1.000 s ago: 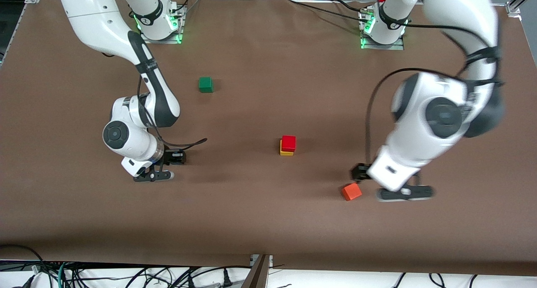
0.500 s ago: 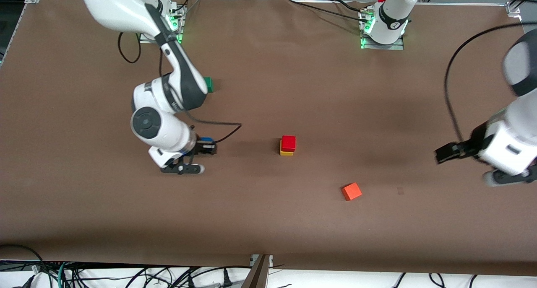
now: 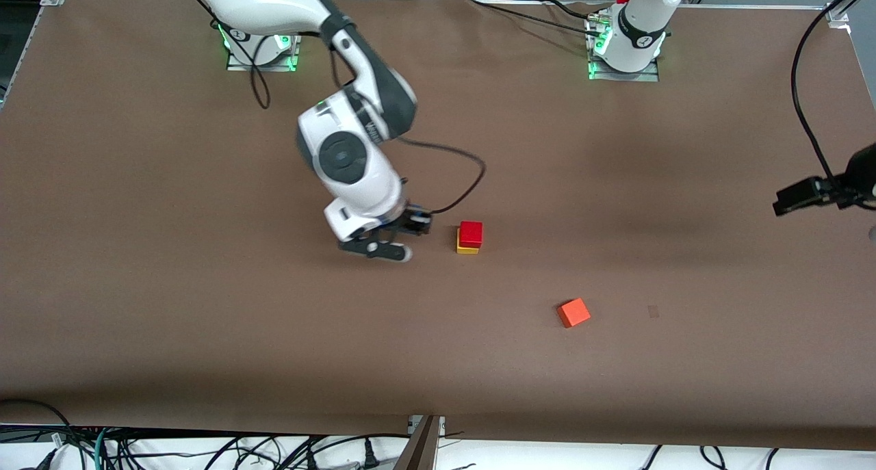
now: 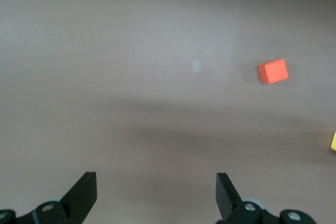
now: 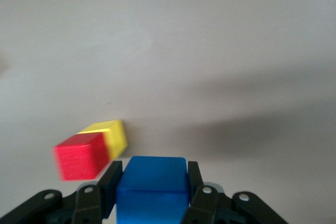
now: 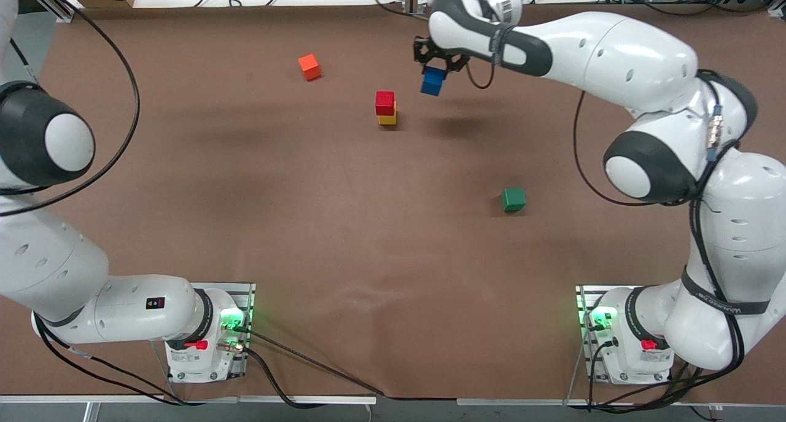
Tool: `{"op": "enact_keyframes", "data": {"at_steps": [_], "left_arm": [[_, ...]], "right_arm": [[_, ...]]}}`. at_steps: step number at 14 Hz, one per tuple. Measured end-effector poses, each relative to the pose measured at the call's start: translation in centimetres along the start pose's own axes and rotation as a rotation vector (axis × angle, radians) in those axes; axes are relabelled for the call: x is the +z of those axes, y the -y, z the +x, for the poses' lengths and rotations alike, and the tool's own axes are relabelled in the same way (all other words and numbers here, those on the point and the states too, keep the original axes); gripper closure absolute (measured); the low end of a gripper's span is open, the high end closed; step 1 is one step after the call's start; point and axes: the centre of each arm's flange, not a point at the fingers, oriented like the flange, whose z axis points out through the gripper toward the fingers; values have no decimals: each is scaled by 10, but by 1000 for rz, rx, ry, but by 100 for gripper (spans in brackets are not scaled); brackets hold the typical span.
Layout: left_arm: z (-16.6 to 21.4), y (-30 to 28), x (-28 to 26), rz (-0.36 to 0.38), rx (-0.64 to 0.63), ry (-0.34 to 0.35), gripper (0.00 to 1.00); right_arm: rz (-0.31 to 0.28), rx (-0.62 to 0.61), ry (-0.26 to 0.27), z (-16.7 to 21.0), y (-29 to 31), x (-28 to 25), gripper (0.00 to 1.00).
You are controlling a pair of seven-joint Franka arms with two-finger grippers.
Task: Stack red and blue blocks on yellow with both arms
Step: 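Carry the blue block over the stack and lower it onto red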
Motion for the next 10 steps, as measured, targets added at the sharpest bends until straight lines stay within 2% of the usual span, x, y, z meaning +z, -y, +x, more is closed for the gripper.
{"op": "enact_keyframes", "data": {"at_steps": [4,8,10], "left_arm": [[-14,-9,6,-15,10,18,0],[-11,-11,20,-17,13,36,0],[-10,-11,21,-17,13,36,0]], "right_arm": [[19,20,-13,-30,43,14,45],[26,2,-31,-37,54,27,45],[26,-15,-60,-37,57,31,45]]}}
